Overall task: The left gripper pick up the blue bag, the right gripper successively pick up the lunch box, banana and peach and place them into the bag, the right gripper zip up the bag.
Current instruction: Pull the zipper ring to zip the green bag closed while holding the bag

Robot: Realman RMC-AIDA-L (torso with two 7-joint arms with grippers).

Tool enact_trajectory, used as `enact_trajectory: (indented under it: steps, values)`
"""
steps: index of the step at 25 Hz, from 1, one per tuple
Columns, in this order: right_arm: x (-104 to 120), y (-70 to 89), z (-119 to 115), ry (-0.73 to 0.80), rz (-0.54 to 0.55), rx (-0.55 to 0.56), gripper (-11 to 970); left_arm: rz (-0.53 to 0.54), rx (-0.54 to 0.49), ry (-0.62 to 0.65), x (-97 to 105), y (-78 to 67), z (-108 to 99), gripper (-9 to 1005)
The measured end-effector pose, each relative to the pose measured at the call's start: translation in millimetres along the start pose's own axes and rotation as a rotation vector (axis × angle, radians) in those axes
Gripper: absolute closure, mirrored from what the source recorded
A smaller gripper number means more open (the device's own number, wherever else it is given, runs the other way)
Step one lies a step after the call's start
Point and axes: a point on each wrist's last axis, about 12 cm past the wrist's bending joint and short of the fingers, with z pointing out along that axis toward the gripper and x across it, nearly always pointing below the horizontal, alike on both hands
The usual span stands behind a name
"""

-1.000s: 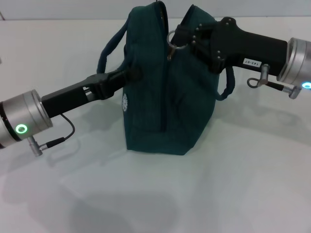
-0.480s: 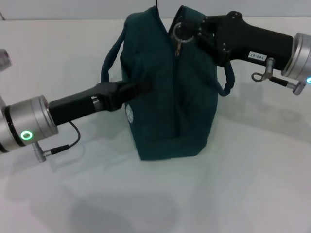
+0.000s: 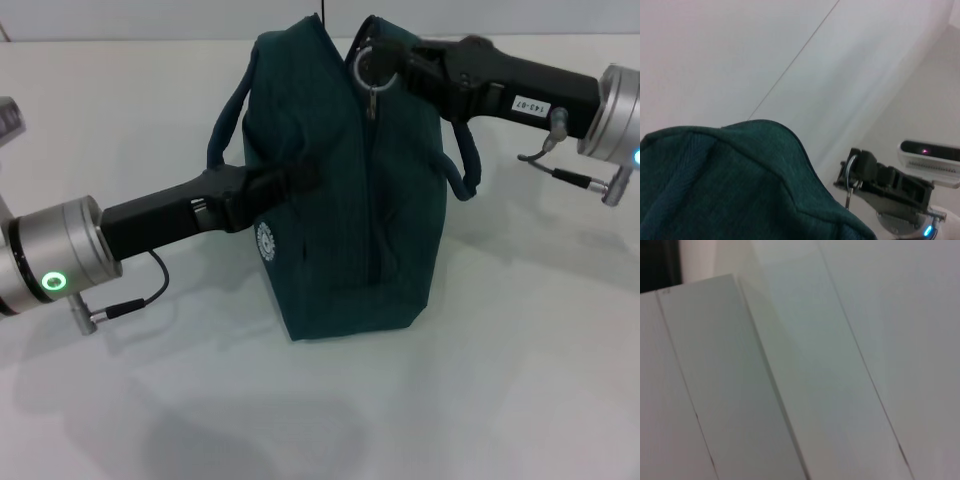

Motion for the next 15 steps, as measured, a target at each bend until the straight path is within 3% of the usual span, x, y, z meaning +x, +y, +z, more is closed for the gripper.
enact_trajectory:
  steps: [6, 15]
  values:
    - [8, -1.2, -1, 0.016, 0.113, 0.005, 949, -0.011, 0.011, 0.001, 2, -1.1, 1, 941]
    - [8, -2.4, -3, 0.017, 0.136, 0.011, 949, -0.022, 0.053, 0.026, 11, -6.4, 4, 941]
